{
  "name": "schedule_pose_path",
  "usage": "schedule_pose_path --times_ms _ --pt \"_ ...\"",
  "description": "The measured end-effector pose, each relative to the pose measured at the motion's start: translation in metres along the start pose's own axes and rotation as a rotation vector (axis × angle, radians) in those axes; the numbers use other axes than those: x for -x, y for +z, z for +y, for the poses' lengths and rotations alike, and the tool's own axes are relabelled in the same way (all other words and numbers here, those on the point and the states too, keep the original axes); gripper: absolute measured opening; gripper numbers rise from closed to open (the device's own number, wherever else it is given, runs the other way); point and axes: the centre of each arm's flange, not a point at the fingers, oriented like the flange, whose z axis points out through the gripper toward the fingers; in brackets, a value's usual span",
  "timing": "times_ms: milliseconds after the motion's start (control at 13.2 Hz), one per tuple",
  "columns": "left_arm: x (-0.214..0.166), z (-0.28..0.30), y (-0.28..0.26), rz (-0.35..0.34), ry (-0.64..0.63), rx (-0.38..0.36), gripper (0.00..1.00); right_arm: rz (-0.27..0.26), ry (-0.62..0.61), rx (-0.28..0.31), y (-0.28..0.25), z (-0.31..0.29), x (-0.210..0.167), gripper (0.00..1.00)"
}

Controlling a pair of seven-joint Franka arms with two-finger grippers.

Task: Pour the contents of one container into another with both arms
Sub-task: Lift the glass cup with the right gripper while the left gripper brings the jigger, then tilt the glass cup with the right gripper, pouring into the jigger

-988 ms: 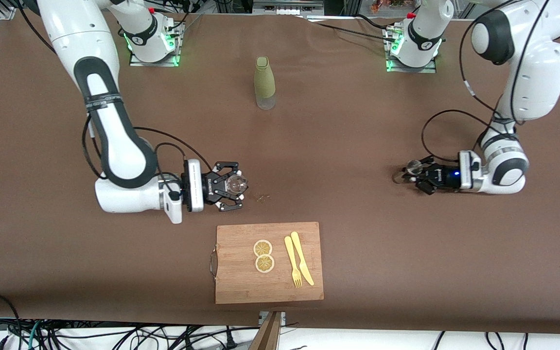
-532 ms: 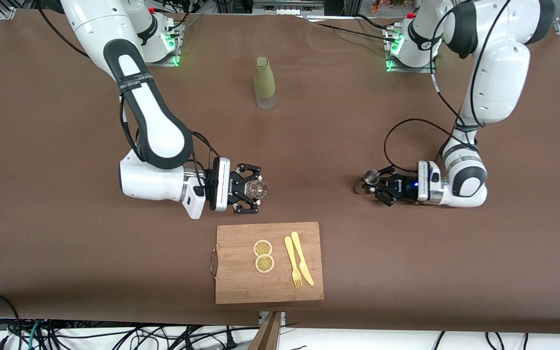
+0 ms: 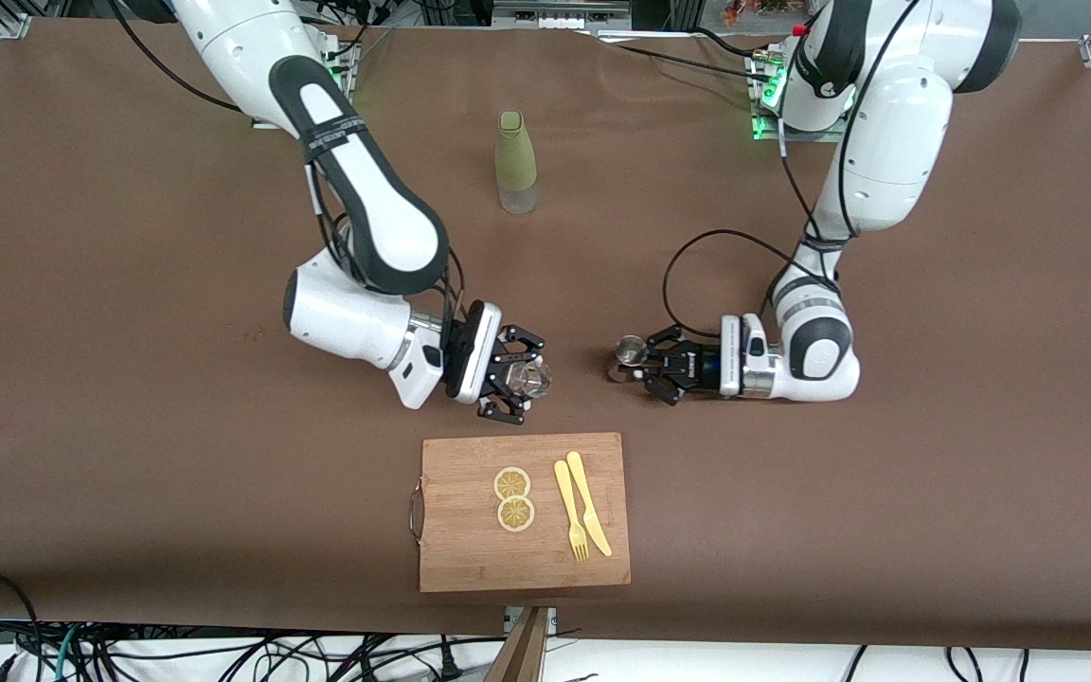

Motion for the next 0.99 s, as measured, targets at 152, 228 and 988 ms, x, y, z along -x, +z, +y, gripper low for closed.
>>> schedule_pose_path --times_ms 152,228,988 --pt "-0.006 -0.001 0.025 -0.024 0.005 0.015 0.21 -0.019 -0.004 0.020 0.010 -0.012 0.001 0.12" --pt "-0.007 -0.001 0.034 -0.036 0.001 0.018 0.21 -0.030 -0.010 0.028 0.015 -0.018 0.003 0.12" --pt "-0.010 0.008 0.091 -0.042 -0.041 -0.021 0.21 -0.142 -0.124 0.038 0.018 -0.035 0.019 0.12"
